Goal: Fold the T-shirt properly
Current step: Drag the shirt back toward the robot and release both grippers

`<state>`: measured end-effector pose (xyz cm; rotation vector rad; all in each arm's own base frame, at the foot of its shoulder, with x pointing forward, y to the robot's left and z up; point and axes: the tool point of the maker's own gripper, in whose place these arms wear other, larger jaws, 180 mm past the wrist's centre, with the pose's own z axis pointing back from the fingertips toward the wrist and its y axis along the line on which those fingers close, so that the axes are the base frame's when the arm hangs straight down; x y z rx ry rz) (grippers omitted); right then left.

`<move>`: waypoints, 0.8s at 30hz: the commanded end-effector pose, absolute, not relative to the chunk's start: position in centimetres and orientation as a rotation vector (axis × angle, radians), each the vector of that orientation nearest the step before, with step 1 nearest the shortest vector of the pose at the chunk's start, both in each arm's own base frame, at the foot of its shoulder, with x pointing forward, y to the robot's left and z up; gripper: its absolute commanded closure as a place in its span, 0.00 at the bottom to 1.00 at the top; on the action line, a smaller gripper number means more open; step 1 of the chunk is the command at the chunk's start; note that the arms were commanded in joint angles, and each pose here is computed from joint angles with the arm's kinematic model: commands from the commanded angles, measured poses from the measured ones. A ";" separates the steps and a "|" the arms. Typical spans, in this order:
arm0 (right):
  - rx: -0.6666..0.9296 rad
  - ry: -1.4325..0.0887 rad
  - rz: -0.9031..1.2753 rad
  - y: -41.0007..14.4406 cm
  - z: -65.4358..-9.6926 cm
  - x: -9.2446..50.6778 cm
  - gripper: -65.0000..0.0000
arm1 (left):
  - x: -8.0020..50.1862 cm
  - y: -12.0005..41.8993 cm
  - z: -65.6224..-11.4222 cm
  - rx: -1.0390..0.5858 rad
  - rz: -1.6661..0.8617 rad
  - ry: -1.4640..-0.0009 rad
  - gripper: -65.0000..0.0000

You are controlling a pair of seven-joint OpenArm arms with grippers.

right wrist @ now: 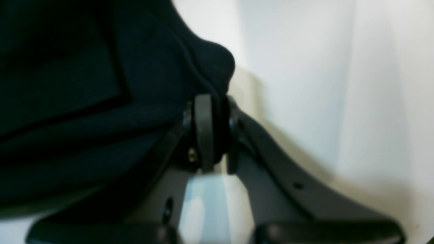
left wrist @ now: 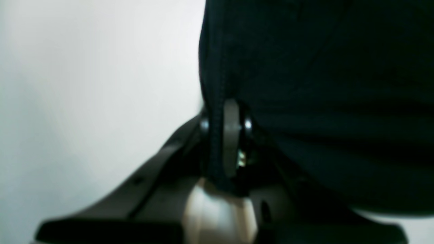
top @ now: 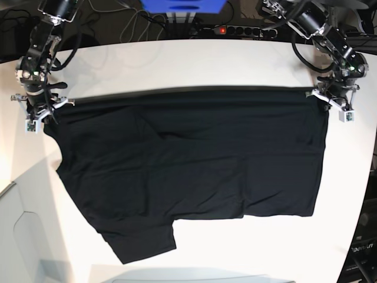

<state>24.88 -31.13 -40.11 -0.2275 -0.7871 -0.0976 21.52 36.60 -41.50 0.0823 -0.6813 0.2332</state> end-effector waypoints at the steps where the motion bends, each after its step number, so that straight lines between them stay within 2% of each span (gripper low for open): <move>1: -0.295 -0.810 -0.089 -32.9 -38.8 24.7 1.00 | 19.5 38.3 -41.7 0.152 0.240 -0.606 1.00; 8: -0.275 -0.750 -0.025 -32.3 -39.6 20.8 1.00 | 16.5 37.3 -42.6 0.161 0.227 -0.557 1.00; 24: -0.186 -0.664 0.000 -30.1 -41.4 15.5 1.00 | 12.9 34.7 -38.5 0.273 0.141 -0.582 1.00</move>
